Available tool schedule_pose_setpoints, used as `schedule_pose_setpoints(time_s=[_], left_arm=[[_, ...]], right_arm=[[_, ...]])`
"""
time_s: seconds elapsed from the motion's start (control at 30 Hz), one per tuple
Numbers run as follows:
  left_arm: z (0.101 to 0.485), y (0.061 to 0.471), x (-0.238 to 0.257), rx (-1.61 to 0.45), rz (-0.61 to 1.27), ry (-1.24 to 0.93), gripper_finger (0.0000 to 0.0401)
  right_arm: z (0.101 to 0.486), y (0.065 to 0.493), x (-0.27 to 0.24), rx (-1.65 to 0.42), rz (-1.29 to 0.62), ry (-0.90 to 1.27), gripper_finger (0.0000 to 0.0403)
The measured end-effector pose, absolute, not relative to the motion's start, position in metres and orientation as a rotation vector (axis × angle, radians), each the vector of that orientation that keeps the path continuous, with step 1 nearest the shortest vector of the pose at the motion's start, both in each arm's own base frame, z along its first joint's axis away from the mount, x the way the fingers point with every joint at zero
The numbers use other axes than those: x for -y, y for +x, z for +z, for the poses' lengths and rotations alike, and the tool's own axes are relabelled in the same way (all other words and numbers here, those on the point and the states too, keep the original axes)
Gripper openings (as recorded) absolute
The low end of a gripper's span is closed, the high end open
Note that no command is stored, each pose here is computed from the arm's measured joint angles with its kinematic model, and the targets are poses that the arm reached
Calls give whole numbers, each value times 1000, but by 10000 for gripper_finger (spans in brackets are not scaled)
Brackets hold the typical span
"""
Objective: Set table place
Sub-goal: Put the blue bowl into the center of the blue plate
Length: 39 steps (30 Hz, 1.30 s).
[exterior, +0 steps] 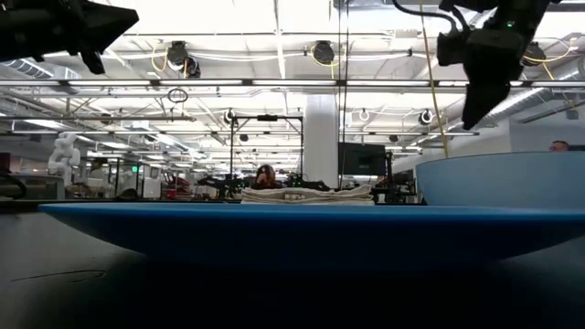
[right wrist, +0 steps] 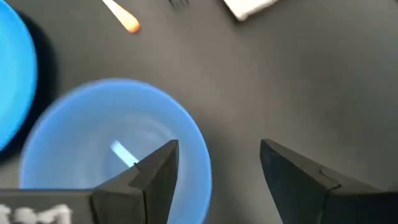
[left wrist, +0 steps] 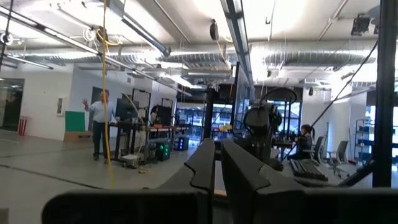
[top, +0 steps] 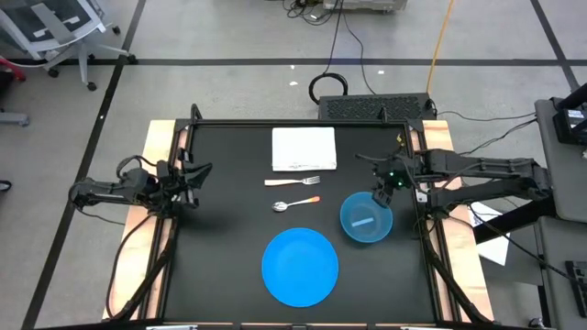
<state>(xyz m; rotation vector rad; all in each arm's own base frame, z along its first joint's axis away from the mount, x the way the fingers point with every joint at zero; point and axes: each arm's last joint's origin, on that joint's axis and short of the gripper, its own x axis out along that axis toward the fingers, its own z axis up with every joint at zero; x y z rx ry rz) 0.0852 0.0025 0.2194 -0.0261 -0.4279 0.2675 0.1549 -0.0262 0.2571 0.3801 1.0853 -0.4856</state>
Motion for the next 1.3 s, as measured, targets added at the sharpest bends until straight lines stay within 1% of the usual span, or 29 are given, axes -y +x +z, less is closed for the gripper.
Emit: schedule_pose_setpoints(time_s=[0.17, 0.3, 0.53, 0.7, 0.97, 1.3], left_arm=[[218, 86, -2, 414, 263, -37, 31], [218, 86, -2, 417, 253, -71, 31], [218, 86, -2, 417, 253, -73, 31], [218, 86, -2, 416, 253, -73, 31], [218, 86, -2, 415, 253, -73, 31], [218, 86, -2, 415, 253, -72, 31]], right_arm=[[253, 145, 25, -1190, -528, 408, 218], [248, 143, 24, -1205, -542, 431, 217], [232, 142, 23, -1241, -502, 455, 217], [215, 141, 22, -1254, -498, 463, 217], [195, 142, 20, -1248, -433, 510, 217], [176, 140, 20, -1237, -433, 522, 217]])
